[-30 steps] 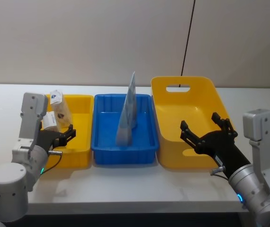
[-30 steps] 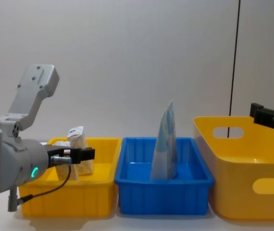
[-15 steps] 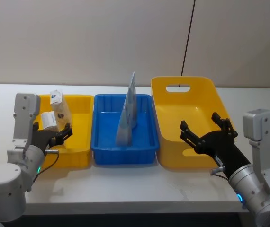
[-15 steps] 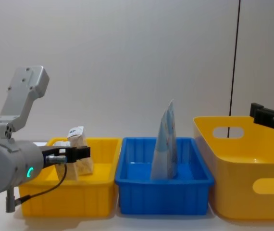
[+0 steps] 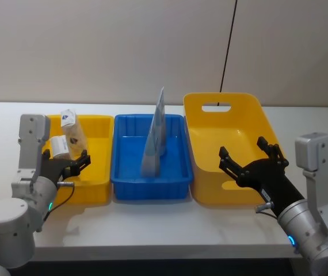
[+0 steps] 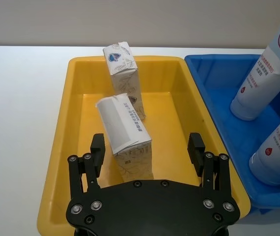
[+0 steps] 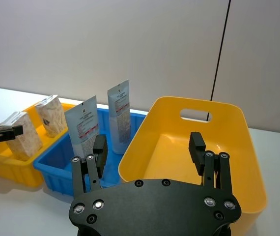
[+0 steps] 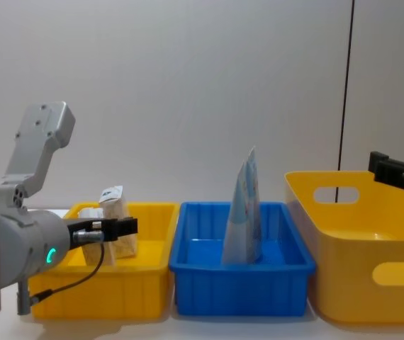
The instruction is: Bimanual collaborative sorting of washing and personal care products
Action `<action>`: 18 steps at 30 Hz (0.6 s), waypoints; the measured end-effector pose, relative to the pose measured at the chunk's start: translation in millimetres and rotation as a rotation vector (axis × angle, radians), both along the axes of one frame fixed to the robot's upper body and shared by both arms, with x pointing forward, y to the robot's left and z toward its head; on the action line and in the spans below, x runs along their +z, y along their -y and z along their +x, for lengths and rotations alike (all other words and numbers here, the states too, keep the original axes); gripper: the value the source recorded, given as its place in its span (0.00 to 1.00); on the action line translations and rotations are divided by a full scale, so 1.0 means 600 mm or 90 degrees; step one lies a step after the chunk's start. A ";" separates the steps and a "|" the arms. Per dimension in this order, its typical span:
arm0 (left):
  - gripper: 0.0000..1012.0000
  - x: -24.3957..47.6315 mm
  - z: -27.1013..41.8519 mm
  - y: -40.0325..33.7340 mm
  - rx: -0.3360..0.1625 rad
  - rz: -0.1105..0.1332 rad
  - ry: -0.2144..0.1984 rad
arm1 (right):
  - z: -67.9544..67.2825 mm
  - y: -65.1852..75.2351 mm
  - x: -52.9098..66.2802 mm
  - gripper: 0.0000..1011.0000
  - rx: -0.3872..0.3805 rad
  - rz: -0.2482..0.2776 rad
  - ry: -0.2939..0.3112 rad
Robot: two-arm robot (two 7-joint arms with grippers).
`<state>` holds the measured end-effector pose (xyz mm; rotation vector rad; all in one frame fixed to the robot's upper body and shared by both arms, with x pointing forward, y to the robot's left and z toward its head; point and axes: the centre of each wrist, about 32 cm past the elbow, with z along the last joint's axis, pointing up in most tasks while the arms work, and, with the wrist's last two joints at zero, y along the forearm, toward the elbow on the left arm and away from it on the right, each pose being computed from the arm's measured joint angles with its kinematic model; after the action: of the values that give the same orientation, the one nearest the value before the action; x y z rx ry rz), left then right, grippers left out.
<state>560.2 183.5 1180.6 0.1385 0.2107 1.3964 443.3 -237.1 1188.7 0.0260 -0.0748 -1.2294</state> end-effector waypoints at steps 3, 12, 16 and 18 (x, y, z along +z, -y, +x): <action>0.99 -0.002 0.003 0.001 0.000 -0.005 -0.001 | 0.000 0.000 0.000 0.99 0.000 0.000 0.000; 0.99 -0.004 0.010 0.002 0.004 -0.018 0.002 | 0.000 0.000 0.000 0.99 0.000 0.000 0.000; 0.99 -0.005 0.012 0.001 0.008 -0.022 0.004 | 0.000 0.000 0.000 0.99 0.000 0.000 0.000; 0.99 -0.006 0.013 0.001 0.010 -0.024 0.005 | 0.000 0.000 0.000 0.99 0.000 0.000 0.000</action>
<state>568.3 183.0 1177.2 0.1005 0.2323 1.4076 443.3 -237.1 1188.7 0.0260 -0.0749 -1.2294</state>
